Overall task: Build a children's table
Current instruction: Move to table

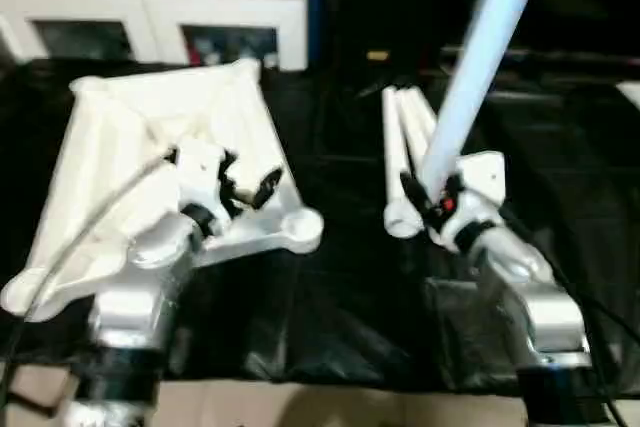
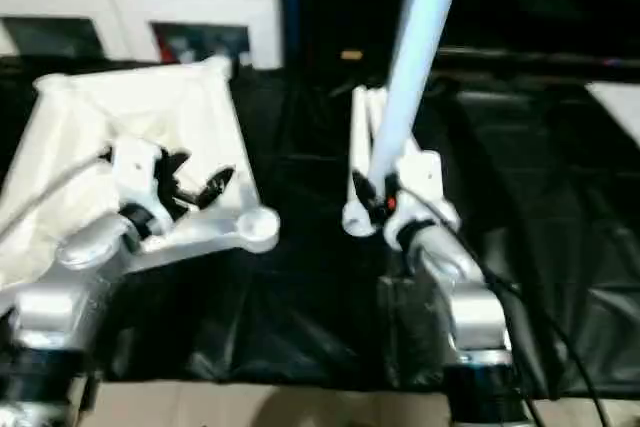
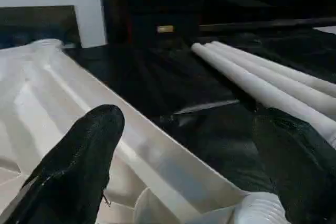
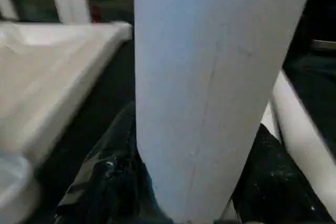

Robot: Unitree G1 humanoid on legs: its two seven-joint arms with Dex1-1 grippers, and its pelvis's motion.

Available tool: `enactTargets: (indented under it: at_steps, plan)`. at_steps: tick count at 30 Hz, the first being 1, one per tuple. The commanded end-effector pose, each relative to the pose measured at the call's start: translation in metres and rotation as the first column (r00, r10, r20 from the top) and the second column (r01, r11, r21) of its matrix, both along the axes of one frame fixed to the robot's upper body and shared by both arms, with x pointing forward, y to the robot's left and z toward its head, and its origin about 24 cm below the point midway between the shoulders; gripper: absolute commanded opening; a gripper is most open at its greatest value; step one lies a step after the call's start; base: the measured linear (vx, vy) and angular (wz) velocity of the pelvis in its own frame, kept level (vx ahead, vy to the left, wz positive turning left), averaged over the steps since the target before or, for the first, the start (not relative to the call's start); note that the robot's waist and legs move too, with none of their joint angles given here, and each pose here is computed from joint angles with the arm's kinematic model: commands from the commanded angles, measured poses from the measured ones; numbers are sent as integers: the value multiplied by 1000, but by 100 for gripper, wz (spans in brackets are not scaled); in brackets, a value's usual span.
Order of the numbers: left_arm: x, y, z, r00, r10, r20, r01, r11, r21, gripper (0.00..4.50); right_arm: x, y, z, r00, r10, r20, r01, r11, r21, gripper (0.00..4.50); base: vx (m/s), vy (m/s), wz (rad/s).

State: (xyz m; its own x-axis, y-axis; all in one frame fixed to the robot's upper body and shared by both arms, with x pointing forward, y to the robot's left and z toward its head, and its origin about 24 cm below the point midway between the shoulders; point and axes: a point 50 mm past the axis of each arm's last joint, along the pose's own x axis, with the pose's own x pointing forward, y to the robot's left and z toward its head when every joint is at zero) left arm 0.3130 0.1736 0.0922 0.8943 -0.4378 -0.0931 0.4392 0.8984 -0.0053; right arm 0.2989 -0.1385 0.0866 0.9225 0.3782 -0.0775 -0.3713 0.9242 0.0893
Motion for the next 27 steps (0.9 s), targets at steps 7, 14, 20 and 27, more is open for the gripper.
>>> enactTargets:
  at_steps: [7,14,20,27]
  plan:
    - [6,-3,-11,953,-290,-89,298,949,100,440,7,1,10,999,46,1,-46,999,14,189,-15,1,3]
    - [4,12,-31,854,-458,-246,516,808,286,422,10,2,16,994,111,11,-111,994,-1,189,0,0,0]
    - [11,35,-29,819,-481,-313,570,743,351,380,11,5,16,988,153,10,-153,988,-5,189,0,0,0]
    - [15,42,-25,773,-533,-345,629,717,301,319,9,7,15,981,192,5,-192,981,11,189,0,0,0]
